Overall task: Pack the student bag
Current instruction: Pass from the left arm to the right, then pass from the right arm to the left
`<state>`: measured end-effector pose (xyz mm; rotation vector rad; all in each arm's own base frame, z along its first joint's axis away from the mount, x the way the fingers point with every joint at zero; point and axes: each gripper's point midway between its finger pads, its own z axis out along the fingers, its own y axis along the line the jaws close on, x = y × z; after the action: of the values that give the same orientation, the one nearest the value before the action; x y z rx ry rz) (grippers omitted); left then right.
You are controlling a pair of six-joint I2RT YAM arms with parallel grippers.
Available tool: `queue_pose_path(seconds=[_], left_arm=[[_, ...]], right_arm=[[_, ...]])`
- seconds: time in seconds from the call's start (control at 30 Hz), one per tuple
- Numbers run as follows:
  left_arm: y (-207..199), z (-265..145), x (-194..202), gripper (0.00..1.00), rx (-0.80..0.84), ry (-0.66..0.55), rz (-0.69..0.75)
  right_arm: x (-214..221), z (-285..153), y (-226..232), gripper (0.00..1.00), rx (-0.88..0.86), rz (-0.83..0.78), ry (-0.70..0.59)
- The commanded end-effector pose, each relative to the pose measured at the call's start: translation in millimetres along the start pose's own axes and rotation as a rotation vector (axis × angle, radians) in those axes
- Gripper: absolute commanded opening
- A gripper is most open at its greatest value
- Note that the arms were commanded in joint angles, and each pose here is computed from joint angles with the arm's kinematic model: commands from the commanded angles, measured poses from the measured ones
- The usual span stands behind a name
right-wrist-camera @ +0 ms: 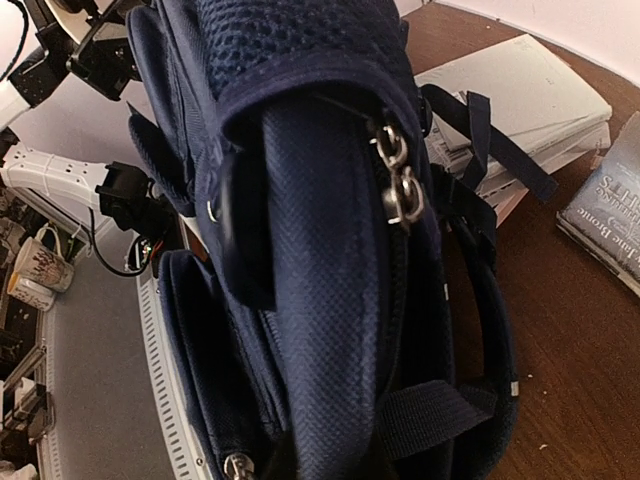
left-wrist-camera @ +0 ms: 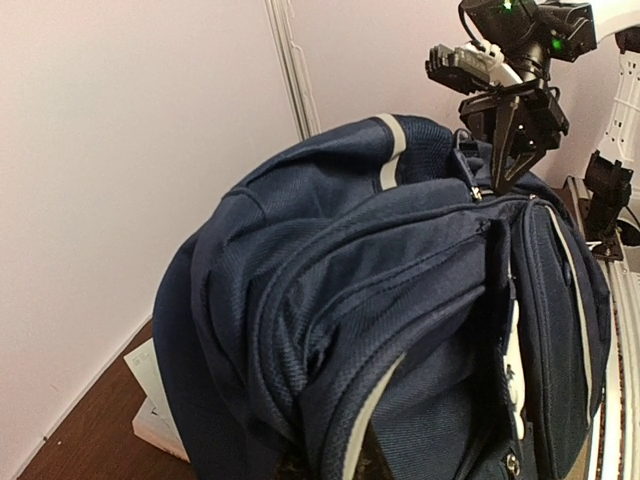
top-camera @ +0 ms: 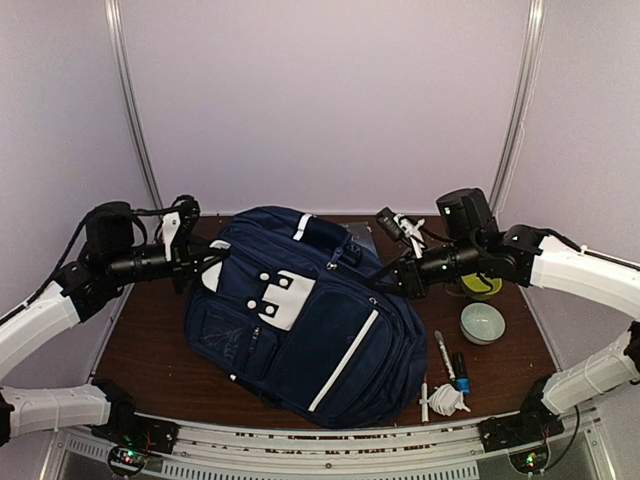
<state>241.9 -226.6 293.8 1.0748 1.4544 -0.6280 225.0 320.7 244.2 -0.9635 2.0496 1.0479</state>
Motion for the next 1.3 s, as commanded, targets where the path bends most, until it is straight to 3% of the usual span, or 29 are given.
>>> queue_pose_path(seconds=[0.0,0.1,0.2,0.27,0.33,0.5,0.73,0.93,1.13,1.27], left_arm=[[-0.8,-22.7,-68.6,0.00,-0.015,-0.198,0.109],[-18.5,-31.5,-66.8,0.02,0.033,-0.186,0.115],[-35.5,-37.9,-52.8,0.56,0.052,-0.134,0.163],[-47.2,-47.6,-52.7,0.77,0.061,-0.114,0.199],[-55.8,-58.2,-55.3,0.88,0.074,-0.102,0.204],[-28.1,-69.0,-64.8,0.96,-0.092,-0.050,0.137],[-24.6,-39.7,-86.3,0.98,0.018,0.030,0.116],[-66.2,-7.7,-88.7,0.98,0.271,0.063,0.208],[-28.8,24.0,-90.5,0.98,0.132,0.137,0.243],[-29.9,44.5,-77.9,0.98,0.185,0.174,0.240]], right_arm=[[-35.4,-22.7,15.1,0.00,0.012,-0.069,-0.062],[-53.4,-41.3,24.1,0.00,0.033,-0.128,-0.091],[-68.8,-56.3,36.5,0.00,0.028,-0.229,-0.099],[-72.9,-63.6,49.8,0.00,-0.018,-0.296,-0.075],[-75.3,-69.6,64.5,0.00,-0.079,-0.367,-0.047],[-73.5,-71.8,66.1,0.00,-0.091,-0.494,0.055],[-79.7,-66.5,78.9,0.00,-0.184,-0.561,0.111],[-89.4,-61.5,81.8,0.00,-0.200,-0.602,0.094],[-85.0,-59.9,86.0,0.00,-0.242,-0.623,0.109],[-83.5,-58.2,85.8,0.00,-0.251,-0.638,0.113]])
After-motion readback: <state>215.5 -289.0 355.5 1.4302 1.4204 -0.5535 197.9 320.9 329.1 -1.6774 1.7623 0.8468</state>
